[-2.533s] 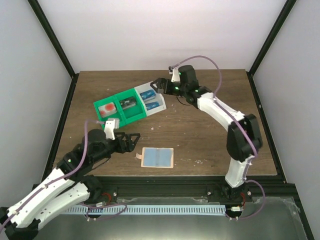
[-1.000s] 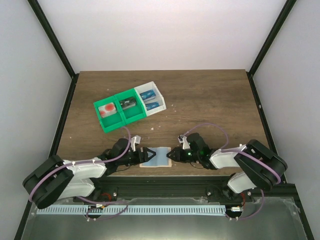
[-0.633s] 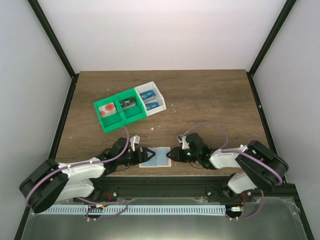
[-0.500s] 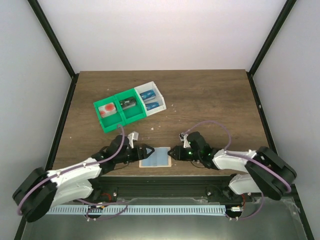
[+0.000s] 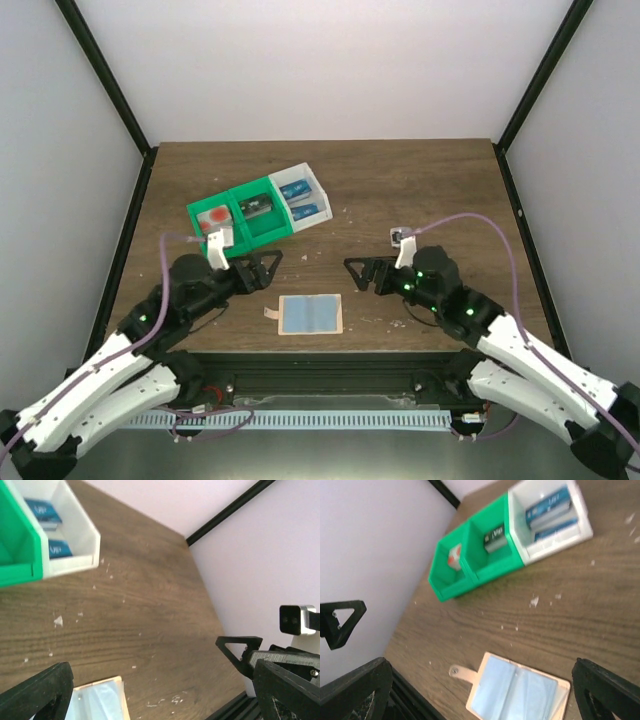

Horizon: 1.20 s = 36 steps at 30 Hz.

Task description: Take the credit cards out of the card holder

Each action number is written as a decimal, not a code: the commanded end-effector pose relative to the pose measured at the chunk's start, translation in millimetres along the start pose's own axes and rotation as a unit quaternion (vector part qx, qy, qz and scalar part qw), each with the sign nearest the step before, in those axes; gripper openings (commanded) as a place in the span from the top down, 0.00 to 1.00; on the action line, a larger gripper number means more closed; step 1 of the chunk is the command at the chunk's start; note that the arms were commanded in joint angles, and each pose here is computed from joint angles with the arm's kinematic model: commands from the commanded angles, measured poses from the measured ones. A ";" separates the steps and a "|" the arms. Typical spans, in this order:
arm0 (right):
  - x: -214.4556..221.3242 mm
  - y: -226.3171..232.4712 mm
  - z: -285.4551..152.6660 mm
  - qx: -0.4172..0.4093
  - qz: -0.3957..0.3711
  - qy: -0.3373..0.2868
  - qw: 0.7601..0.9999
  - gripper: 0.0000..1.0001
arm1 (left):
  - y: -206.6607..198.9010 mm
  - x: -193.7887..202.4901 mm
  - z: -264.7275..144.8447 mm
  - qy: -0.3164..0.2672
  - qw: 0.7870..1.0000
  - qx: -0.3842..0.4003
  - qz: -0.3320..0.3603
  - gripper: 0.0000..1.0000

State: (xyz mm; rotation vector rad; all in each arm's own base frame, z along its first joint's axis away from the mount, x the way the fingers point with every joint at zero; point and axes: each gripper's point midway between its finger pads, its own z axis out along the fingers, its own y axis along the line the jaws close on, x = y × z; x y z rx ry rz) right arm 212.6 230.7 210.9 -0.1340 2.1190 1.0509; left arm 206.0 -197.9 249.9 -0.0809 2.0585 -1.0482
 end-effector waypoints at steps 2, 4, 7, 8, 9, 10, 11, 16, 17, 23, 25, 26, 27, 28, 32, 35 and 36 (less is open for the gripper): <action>-34.8 7.0 -40.2 0.042 -0.020 -0.054 0.997 0.00 | -7.9 -27.6 -33.5 -0.043 0.998 -0.017 0.031 0.00; -40.1 11.5 -50.4 0.037 -0.017 -0.065 0.997 0.00 | -16.4 -35.5 -44.2 -0.057 0.998 -0.003 0.034 0.00; -46.1 17.8 -62.5 0.027 -0.009 -0.080 0.996 0.00 | -29.4 -43.4 -58.7 -0.075 0.996 0.028 0.038 0.00; -47.8 20.1 -67.0 0.021 -0.008 -0.085 0.996 0.00 | -32.6 -44.8 -62.2 -0.079 0.995 0.037 0.039 0.00; -49.2 20.5 -69.1 0.021 -0.008 -0.089 0.996 0.00 | -35.4 -46.3 -65.6 -0.084 0.995 0.045 0.039 0.00; -50.4 20.5 -71.2 0.021 -0.007 -0.094 0.995 0.00 | -37.3 -47.0 -68.1 -0.088 0.994 0.052 0.039 0.00; -51.9 20.6 -72.8 0.022 -0.006 -0.097 0.995 0.00 | -39.0 -47.5 -70.1 -0.090 0.994 0.058 0.038 0.00; -55.9 23.3 -77.1 0.018 -0.002 -0.106 0.994 0.00 | -36.3 -43.1 -70.0 -0.088 0.994 0.063 0.030 0.00; -55.6 23.8 -76.6 0.017 -0.001 -0.105 0.994 0.00 | -34.6 -41.5 -68.6 -0.086 0.994 0.062 0.028 0.00; -51.9 23.4 -74.1 0.012 0.005 -0.099 0.995 0.00 | -30.1 -34.9 -63.6 -0.079 0.995 0.061 0.031 0.00; -51.3 22.9 -73.8 0.012 0.005 -0.099 0.995 0.00 | -28.8 -35.6 -63.6 -0.083 0.994 0.060 0.031 0.00; -50.9 22.2 -73.4 0.013 0.005 -0.099 0.995 0.00 | -28.9 -36.0 -63.9 -0.084 0.994 0.060 0.030 0.00; -51.4 22.3 -73.5 0.013 0.004 -0.100 0.995 0.00 | -29.5 -35.6 -63.9 -0.083 0.994 0.062 0.030 0.00; -51.6 22.2 -73.6 0.013 0.003 -0.101 0.995 0.00 | -29.0 -35.1 -63.4 -0.082 0.994 0.062 0.031 0.00; -57.0 33.1 -77.2 -0.012 -0.003 -0.111 0.994 0.00 | -27.2 -33.7 -62.7 -0.082 0.994 0.061 0.030 0.00; -59.6 34.0 -80.0 -0.013 0.000 -0.118 0.993 0.00 | -28.9 -33.4 -62.0 -0.081 0.994 0.065 0.031 0.00; -59.4 32.5 -80.0 -0.010 0.001 -0.119 0.993 0.00 | -29.1 -33.0 -61.1 -0.080 0.994 0.066 0.030 0.00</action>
